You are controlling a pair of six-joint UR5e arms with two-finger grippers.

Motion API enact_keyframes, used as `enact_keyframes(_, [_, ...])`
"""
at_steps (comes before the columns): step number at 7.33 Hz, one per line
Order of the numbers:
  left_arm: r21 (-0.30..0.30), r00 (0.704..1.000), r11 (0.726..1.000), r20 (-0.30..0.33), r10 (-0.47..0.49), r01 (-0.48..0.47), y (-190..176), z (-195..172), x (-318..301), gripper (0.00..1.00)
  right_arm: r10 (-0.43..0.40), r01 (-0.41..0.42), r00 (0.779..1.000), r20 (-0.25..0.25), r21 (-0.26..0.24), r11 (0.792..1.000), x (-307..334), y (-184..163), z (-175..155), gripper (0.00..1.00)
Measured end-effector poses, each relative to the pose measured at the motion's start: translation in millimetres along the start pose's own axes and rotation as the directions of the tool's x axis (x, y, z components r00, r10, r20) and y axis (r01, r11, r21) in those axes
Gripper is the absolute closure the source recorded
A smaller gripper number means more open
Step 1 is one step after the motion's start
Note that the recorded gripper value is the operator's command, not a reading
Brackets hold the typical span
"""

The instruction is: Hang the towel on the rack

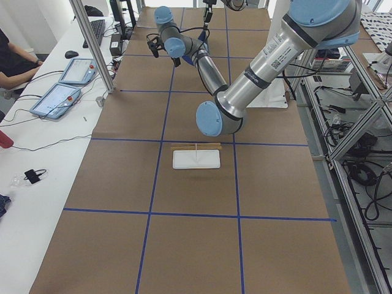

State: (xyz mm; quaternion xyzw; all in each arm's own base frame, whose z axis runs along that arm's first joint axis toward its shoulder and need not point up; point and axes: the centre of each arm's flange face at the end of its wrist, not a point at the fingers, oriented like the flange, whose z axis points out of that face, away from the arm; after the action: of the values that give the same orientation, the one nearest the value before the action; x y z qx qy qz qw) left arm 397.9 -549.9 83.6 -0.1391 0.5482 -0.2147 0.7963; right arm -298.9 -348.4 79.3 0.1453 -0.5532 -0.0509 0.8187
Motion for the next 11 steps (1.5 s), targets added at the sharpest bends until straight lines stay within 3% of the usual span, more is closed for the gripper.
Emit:
enact_keyframes(2, [-0.006, 1.000, 1.000, -0.017, 0.016, -0.017, 27, 36, 16, 0.03, -0.128, 0.128, 0.992, 0.007, 0.014, 0.992, -24, 15, 14, 1.00])
enact_keyframes(3, [-0.015, 1.000, 1.000, -0.026, 0.013, -0.014, 31, 50, 18, 0.03, -0.153, 0.153, 0.988, 0.009, 0.021, 0.988, -31, 18, 17, 1.00])
enact_keyframes(7, [-0.021, 0.999, 1.000, -0.031, 0.010, -0.010, 33, 59, 19, 0.03, -0.161, 0.161, 0.987, -0.007, 0.024, 0.987, -31, 19, 22, 1.00])
enact_keyframes(11, [-0.018, 1.000, 1.000, -0.022, 0.001, -0.002, 30, 62, 16, 0.03, -0.135, 0.140, 0.988, -0.071, 0.064, 0.988, -10, 3, 18, 1.00])
